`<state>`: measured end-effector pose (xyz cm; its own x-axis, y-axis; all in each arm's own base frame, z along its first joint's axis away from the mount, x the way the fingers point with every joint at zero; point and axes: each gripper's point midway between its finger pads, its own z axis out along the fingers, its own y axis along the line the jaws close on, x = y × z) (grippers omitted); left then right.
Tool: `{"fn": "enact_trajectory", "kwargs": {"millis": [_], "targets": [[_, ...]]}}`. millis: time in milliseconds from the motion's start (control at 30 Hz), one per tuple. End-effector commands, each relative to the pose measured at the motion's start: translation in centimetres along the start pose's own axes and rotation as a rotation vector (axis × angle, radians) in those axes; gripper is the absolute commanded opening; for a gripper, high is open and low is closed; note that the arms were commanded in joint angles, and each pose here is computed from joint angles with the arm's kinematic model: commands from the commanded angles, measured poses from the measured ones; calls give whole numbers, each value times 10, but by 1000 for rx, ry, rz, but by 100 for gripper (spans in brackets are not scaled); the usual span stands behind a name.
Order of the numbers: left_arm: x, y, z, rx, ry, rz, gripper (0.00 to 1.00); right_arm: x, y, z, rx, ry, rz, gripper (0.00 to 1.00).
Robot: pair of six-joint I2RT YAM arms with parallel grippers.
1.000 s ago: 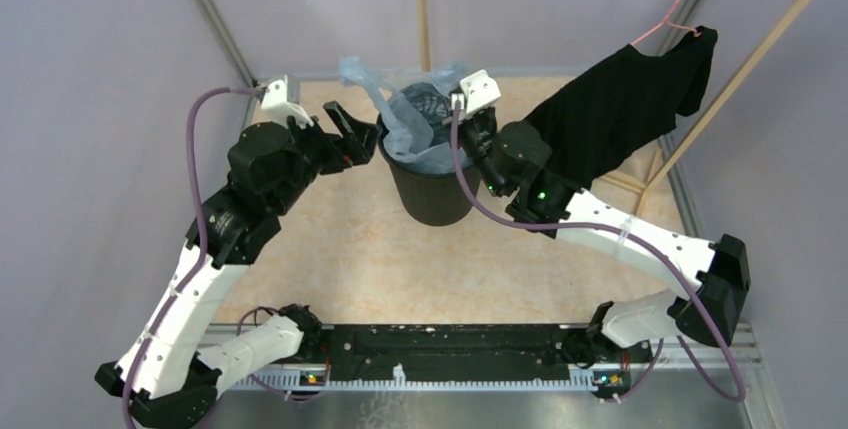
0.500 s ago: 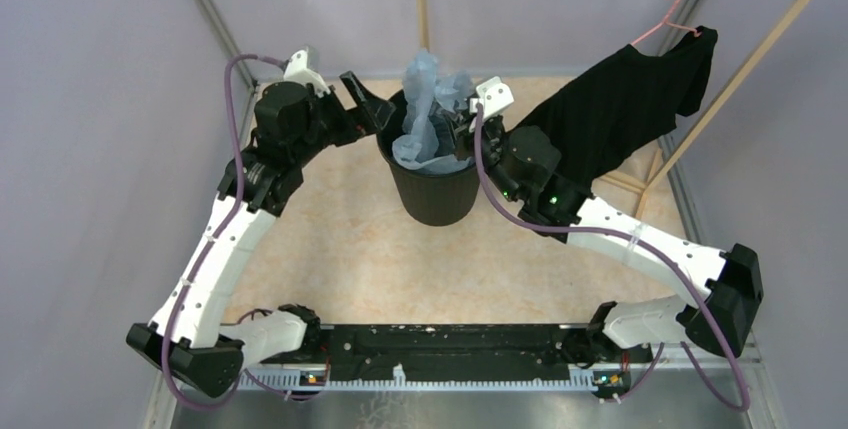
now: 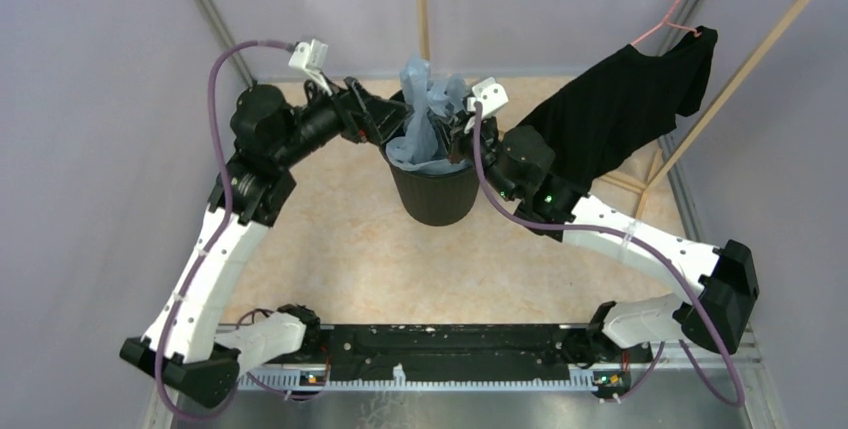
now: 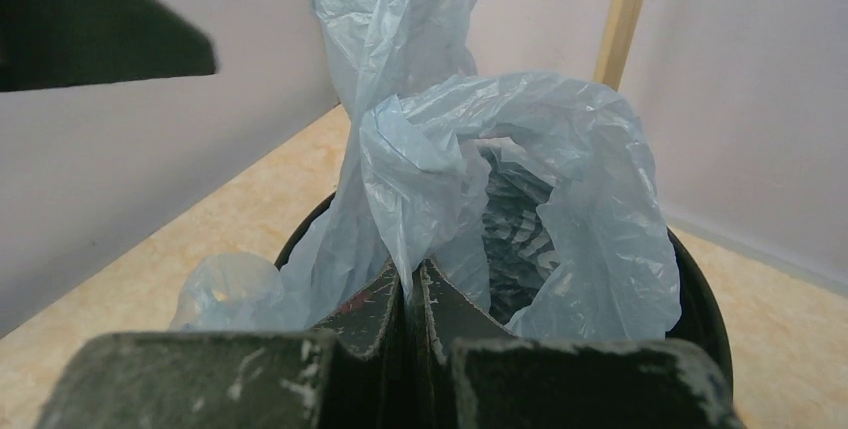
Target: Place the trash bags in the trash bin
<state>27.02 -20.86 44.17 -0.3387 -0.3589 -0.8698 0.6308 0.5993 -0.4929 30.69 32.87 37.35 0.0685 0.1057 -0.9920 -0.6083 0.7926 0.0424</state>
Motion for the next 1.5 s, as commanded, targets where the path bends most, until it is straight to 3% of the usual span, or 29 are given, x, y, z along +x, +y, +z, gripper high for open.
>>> {"fn": "enact_trajectory", "kwargs": {"millis": [0,433,800,1033,1233,1467], "targets": [[-7,-1,27,62,45,110,99,-36,3,2,-18,-88,52,0],[-38,30,66,-110,-35,-21,99,-35,5,1,-30,-76,47,0],[-19,25,81,-19,22,-91,98,-35,8,-1,-46,-74,71,0],[-18,49,59,-175,-36,-68,64,-34,2,-12,-24,-64,68,0],[9,76,18,-316,-74,-51,23,-24,-15,-38,41,-24,117,0],[29,99,-20,-458,-86,-39,3,2,-34,-65,132,50,174,5]]}}
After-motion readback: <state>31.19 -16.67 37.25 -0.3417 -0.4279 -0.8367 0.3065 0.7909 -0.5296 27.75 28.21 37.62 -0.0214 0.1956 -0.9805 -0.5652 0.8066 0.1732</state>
